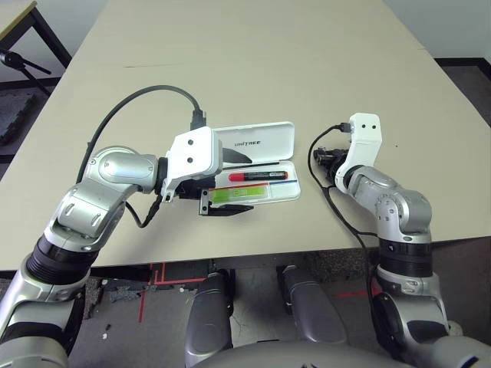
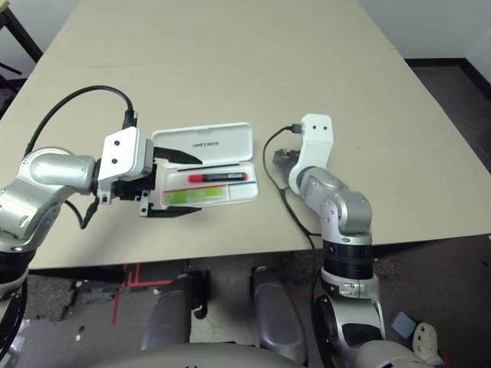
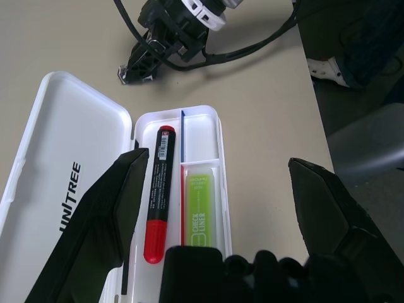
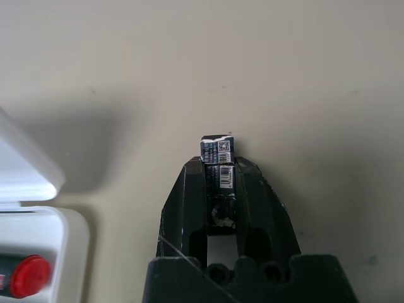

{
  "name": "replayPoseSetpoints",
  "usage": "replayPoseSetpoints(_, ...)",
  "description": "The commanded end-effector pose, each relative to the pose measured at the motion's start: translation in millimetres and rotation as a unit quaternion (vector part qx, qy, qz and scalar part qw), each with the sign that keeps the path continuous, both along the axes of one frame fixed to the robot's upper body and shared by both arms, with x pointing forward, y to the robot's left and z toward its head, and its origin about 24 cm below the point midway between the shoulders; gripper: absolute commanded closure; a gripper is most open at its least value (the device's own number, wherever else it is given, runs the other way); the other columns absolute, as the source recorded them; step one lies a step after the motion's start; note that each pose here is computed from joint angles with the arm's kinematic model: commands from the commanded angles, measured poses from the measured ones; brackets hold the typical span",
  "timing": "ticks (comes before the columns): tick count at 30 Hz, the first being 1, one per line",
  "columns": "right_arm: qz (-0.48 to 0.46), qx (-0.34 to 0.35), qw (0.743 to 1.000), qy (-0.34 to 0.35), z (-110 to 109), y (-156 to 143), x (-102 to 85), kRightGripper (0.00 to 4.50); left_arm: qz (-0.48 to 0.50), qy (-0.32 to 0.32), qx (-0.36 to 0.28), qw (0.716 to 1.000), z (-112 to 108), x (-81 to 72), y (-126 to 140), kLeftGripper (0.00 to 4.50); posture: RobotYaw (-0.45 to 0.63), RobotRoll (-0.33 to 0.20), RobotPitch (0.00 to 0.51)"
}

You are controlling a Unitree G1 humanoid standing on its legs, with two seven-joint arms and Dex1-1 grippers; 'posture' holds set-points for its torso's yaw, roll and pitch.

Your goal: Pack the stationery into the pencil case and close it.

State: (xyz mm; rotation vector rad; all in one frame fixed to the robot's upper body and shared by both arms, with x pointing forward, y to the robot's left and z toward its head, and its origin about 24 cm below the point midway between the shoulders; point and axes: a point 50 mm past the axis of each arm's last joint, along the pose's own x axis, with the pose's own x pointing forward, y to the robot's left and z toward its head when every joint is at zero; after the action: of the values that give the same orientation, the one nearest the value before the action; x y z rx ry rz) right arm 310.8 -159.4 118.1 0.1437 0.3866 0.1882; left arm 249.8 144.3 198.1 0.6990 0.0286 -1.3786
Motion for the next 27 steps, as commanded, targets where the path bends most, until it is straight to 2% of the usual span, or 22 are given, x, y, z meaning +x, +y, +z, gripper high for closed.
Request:
replayPoseSetpoints(1, 0.02, -0.021, 1.0, -0.005, 6, -4, -2.2, 4.17, -0.005, 0.001, 0.0, 1.0, -1, -3.0, -1, 0.0, -0.2, 0.0, 0.2)
replayPoseSetpoints(6, 0.11, -0.053, 0.992, -0.032, 21, -4, -5.8, 4.17, -0.004, 0.0, 0.001, 1.0, -1, -2.5, -1, 0.0, -0.2, 0.0, 0.199)
replayPoseSetpoints(14, 0.262, -0.135, 0.954, -0.054, 45, -22, -14.9, 4.17, 0.004, 0.0, 0.005, 1.0, -2, -1.5, 4, 0.0, -0.2, 0.0, 0.194)
replayPoseSetpoints(21, 0.439, -0.222, 0.869, -0.061, 61, -27, -26.7, 4.17, 0.017, 0.0, 0.013, 1.0, -2, -1.2, 10, 0.0, -0.19, 0.0, 0.19)
replayPoseSetpoints(23, 0.482, -0.217, 0.846, -0.066, 63, -24, -31.0, 4.17, 0.027, -0.002, 0.022, 0.999, -3, -0.4, 15, 0.0, -0.17, 0.0, 0.188)
replayPoseSetpoints(27, 0.532, -0.204, 0.818, -0.079, 66, -13, -32.7, 4.17, 0.043, 0.0, 0.03, 0.999, -5, -1.0, 25, 0.0, -0.15, 0.0, 0.189)
